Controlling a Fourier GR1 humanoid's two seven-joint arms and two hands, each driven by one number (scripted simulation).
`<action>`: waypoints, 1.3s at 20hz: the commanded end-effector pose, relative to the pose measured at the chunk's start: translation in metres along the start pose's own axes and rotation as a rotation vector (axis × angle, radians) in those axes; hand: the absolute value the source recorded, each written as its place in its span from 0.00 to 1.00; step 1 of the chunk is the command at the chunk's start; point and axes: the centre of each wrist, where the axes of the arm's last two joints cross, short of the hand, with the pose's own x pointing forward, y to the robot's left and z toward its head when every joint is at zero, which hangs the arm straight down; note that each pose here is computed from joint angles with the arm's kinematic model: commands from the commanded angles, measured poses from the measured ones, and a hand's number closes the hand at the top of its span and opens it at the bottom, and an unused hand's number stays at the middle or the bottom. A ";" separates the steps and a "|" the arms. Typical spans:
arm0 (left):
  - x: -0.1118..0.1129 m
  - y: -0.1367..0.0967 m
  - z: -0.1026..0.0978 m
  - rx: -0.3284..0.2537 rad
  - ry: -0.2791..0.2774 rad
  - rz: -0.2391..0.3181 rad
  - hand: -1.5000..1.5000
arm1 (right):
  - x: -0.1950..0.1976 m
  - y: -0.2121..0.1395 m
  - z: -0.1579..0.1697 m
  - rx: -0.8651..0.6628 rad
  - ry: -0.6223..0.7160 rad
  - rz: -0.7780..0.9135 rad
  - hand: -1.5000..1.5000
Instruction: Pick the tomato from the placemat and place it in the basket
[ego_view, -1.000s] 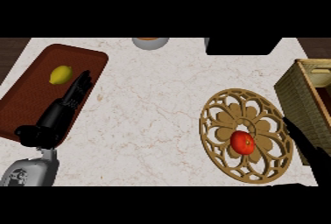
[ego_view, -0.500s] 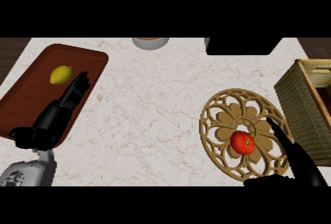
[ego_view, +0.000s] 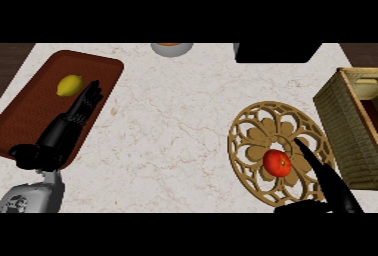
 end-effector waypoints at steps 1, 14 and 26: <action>0.005 0.001 -0.007 -0.021 0.003 -0.005 0.50 | 0.002 0.023 -0.020 0.046 -0.014 0.004 0.00; -0.014 -0.002 -0.013 -0.007 -0.003 0.005 0.50 | 0.016 0.039 -0.014 0.038 -0.118 0.214 1.00; -0.010 0.001 0.011 0.046 0.028 0.005 0.50 | 0.013 -0.027 0.110 0.199 -0.512 0.773 1.00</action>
